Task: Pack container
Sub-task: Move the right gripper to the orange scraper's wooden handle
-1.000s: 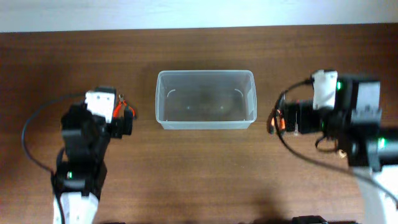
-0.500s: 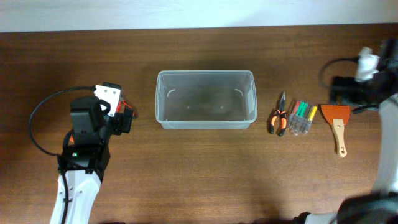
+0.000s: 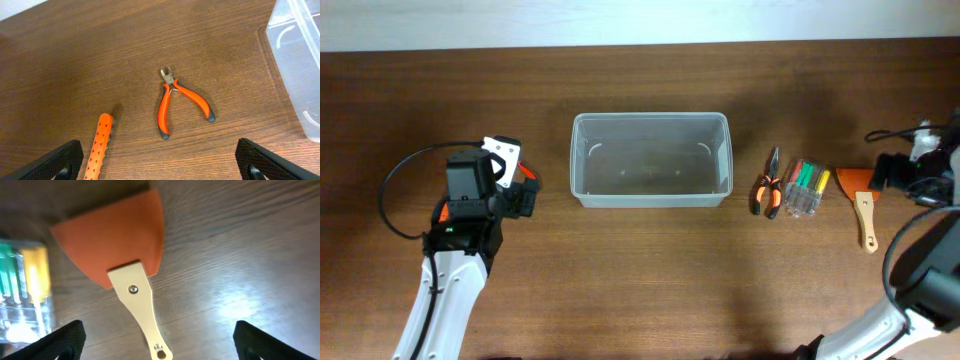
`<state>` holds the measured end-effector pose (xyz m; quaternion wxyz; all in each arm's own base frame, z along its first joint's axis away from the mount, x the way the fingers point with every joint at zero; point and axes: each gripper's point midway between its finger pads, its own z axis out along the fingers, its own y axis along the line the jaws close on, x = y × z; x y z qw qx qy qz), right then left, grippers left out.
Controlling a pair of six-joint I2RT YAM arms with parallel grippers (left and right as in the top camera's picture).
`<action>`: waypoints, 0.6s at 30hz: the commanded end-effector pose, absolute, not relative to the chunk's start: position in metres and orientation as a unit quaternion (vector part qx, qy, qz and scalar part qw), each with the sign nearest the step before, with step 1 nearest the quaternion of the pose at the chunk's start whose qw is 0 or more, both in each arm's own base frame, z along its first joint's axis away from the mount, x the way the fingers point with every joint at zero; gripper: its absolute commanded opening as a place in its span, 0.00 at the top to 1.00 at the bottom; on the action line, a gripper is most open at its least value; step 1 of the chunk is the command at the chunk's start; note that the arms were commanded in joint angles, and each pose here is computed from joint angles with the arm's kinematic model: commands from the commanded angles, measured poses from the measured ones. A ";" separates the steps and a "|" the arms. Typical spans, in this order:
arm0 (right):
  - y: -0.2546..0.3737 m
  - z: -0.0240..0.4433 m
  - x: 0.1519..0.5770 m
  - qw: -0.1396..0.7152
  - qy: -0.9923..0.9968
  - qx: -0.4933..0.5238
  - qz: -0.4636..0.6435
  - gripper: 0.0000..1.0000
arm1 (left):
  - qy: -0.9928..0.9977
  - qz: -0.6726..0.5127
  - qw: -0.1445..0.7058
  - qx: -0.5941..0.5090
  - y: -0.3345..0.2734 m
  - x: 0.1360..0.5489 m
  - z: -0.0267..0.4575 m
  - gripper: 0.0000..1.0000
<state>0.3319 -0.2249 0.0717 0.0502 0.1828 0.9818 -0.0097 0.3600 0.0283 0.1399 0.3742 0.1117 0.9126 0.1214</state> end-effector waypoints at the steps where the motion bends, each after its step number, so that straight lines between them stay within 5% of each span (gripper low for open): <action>1: -0.221 0.057 0.333 0.031 0.990 0.139 -0.001 0.06 | 0.910 0.130 0.378 0.114 0.032 0.364 0.146 0.01; 18: -0.190 0.044 0.342 0.000 0.997 0.076 0.005 0.14 | 0.910 0.130 0.378 0.114 0.032 0.364 0.146 0.01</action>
